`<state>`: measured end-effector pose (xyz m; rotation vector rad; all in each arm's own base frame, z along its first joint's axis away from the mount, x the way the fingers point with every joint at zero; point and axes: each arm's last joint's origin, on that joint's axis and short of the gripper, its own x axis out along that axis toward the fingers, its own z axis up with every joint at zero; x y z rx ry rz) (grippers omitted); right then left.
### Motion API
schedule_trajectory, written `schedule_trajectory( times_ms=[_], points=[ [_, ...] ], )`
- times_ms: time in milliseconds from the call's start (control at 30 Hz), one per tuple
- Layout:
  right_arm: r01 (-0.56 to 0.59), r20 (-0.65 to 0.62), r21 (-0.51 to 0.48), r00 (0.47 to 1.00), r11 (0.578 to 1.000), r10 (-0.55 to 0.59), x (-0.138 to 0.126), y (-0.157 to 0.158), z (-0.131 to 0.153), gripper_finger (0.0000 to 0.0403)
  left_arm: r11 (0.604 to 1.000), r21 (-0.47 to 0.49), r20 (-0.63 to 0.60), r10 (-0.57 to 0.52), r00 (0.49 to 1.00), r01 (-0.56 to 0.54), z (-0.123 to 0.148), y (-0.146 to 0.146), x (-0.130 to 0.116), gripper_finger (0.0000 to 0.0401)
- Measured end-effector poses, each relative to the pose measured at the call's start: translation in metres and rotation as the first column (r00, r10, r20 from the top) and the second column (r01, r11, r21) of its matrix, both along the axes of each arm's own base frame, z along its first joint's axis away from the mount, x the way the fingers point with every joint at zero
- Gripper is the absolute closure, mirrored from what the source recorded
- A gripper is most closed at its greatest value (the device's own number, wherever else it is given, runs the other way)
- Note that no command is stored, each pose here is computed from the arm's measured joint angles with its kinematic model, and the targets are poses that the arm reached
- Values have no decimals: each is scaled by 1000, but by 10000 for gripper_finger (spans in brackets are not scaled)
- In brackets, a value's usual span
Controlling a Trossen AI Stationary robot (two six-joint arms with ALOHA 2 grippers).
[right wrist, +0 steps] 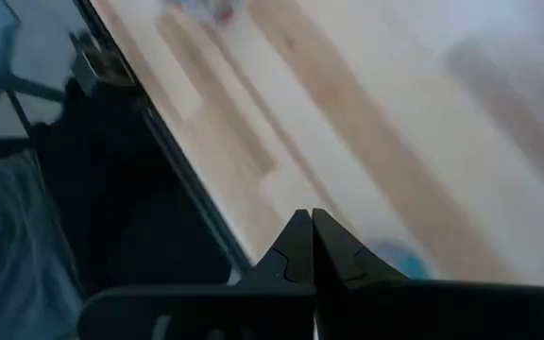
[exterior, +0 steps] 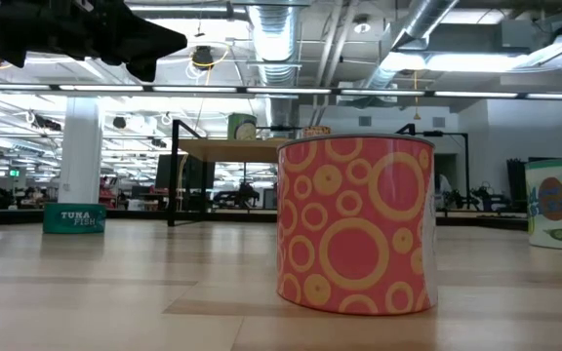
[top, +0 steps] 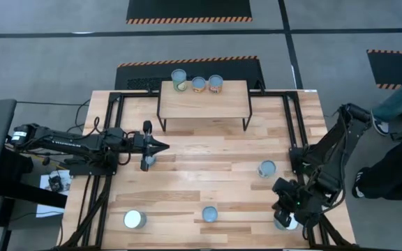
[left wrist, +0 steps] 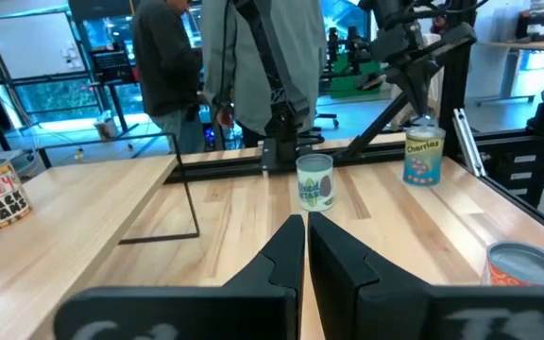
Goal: Pick and place cans onto a shelf
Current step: Put the blue cherries can on the shelf
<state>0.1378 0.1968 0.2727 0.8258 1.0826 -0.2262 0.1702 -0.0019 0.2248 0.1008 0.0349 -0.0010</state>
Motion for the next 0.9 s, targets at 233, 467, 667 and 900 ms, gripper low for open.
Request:
schedule_trajectory(
  times_ms=[233,467,667,900],
  points=[
    [44,-206,67,978,997,-30,4,21,-2,395,1000,8,0,0,1000,0,0,0,0,392],
    [74,-314,-16,946,997,-75,16,42,4,357,1000,13,1,0,1000,0,0,0,0,392],
    [119,-494,-65,859,991,-135,20,57,-12,290,1000,11,1,0,1000,0,0,0,0,392],
    [141,-529,-69,834,988,-156,31,65,-28,248,999,36,3,0,1000,0,0,0,0,392]
  ],
)
